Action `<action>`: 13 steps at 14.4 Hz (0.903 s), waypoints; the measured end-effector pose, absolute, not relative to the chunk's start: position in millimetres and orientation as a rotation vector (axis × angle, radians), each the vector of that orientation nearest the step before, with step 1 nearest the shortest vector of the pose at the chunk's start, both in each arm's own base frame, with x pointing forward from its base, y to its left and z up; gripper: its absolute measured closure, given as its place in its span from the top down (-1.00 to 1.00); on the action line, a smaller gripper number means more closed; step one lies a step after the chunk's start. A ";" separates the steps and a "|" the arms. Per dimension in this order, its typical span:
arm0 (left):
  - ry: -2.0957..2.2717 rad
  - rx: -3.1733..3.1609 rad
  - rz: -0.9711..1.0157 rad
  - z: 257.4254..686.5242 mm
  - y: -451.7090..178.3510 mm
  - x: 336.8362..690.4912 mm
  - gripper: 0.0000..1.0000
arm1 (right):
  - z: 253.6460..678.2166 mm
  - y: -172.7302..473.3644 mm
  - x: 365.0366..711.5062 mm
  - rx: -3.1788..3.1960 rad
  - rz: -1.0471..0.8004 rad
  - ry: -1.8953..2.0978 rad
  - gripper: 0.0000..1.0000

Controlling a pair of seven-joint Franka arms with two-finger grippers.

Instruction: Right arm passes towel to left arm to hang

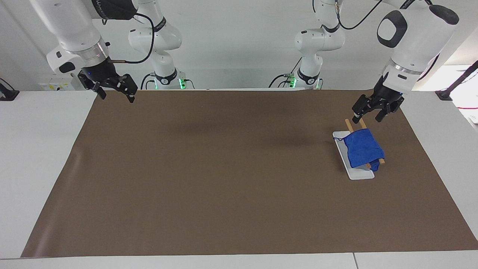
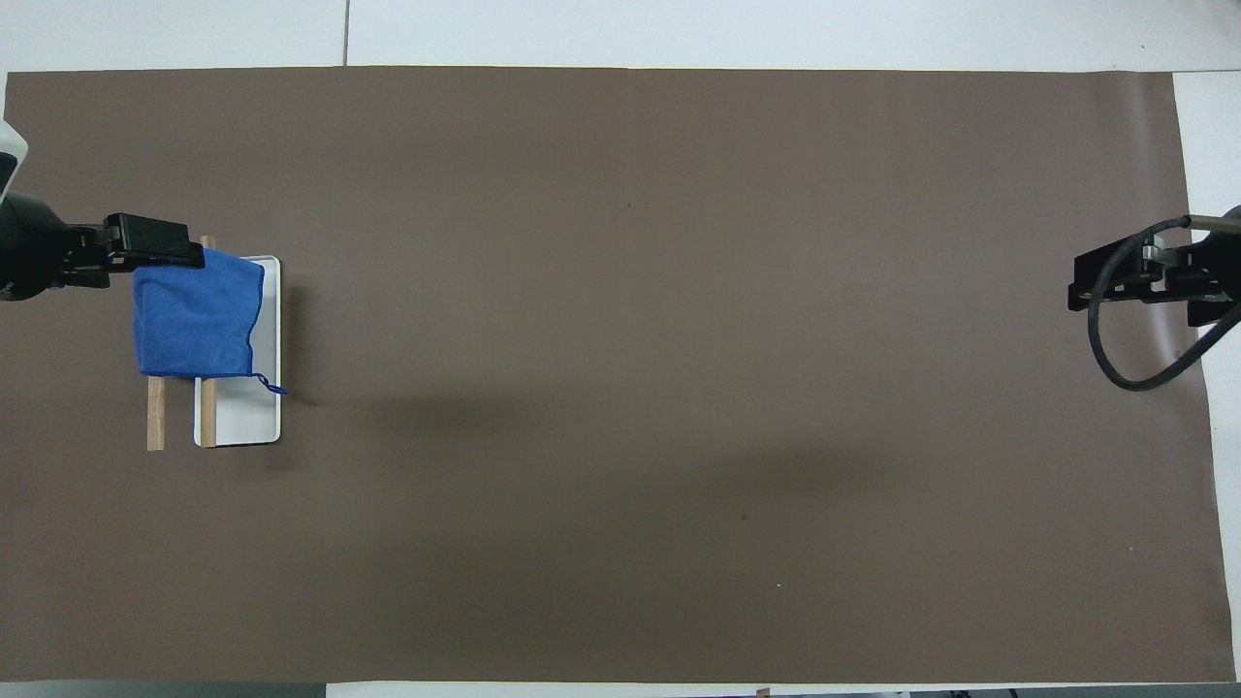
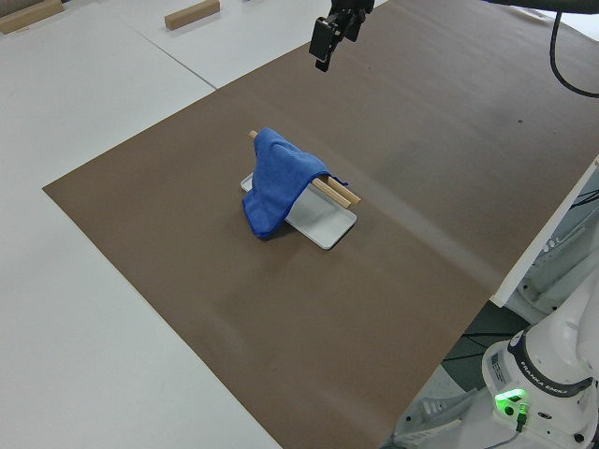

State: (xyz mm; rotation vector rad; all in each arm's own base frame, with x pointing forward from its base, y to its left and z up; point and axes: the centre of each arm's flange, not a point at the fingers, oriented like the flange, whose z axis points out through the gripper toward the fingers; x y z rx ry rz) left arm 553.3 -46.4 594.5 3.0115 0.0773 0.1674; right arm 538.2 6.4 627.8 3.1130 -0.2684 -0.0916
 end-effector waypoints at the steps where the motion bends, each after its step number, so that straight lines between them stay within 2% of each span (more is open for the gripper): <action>1: 0.055 3.029 0.137 605.7 -49.6 551.0 1.00 | 628.0 6.4 538.2 3.113 -0.091 -0.268 1.00; 5: -0.023 3.055 0.024 636.0 -38.4 546.9 1.00 | 629.8 6.5 537.3 3.114 -0.085 -0.268 1.00; 13: -0.089 3.093 -0.042 634.4 -12.3 542.2 1.00 | 630.3 8.5 537.0 3.114 -0.084 -0.262 1.00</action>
